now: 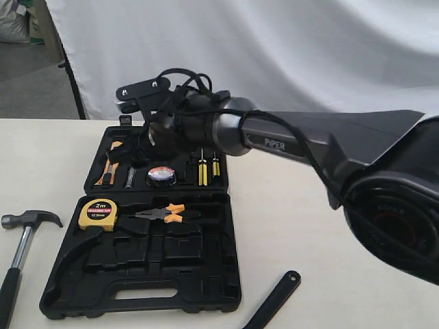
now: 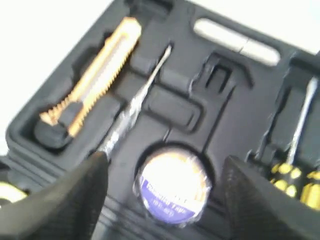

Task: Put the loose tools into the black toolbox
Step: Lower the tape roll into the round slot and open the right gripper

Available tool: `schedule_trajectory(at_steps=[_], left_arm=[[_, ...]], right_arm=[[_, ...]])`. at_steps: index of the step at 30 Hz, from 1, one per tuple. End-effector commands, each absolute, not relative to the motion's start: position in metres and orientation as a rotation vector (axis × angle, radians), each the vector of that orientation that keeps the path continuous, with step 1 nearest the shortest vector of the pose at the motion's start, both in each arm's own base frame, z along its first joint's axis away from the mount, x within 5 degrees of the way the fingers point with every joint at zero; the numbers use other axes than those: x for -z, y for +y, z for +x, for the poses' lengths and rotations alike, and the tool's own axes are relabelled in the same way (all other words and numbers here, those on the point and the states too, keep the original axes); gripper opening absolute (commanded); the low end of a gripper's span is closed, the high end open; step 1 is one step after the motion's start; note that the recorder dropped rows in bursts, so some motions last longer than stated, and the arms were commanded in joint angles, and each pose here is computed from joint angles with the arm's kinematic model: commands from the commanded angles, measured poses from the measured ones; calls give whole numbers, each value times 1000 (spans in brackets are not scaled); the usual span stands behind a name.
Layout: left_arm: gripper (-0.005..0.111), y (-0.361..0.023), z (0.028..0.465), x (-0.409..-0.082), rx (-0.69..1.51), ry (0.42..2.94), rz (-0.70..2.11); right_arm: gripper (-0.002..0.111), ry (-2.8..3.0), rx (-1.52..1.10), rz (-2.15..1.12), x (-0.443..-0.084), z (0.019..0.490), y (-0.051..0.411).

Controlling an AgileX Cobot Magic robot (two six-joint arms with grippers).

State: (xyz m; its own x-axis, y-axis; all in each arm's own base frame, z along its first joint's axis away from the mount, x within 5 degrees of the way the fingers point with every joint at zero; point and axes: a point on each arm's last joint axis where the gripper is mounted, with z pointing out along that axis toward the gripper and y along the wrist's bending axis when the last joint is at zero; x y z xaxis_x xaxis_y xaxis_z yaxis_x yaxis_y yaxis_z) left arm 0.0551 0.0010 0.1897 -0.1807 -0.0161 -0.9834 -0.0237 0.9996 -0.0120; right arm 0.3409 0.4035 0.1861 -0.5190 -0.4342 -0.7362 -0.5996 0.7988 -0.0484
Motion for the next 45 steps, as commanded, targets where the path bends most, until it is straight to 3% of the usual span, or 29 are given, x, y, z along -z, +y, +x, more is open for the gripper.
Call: schedule_trajectory(at_steps=[1, 5, 12, 15, 29, 33, 40, 45], left_arm=[[1, 1, 55, -189, 6, 1752, -46], [1, 1, 55, -189, 6, 1752, -46], [1, 1, 55, -189, 6, 1752, -46], [1, 1, 55, -189, 6, 1752, -46], [1, 1, 55, -189, 6, 1752, -46], [1, 1, 55, -189, 6, 1752, -46], [1, 1, 55, -189, 6, 1752, -46], [1, 1, 55, -189, 6, 1752, -46]], right_arm=[[39, 2238, -243, -692, -198, 352, 388], [-1, 2317, -209, -691, -169, 354, 387], [0, 2331, -254, -747, -116, 353, 401], [0, 2335, -255, -749, -112, 353, 401], [0, 2118, -340, -762, -194, 355, 400], [0, 2080, -382, -792, -176, 357, 407], [0, 2276, -274, -754, -100, 378, 391], [0, 2360, -221, -701, -98, 385, 385]])
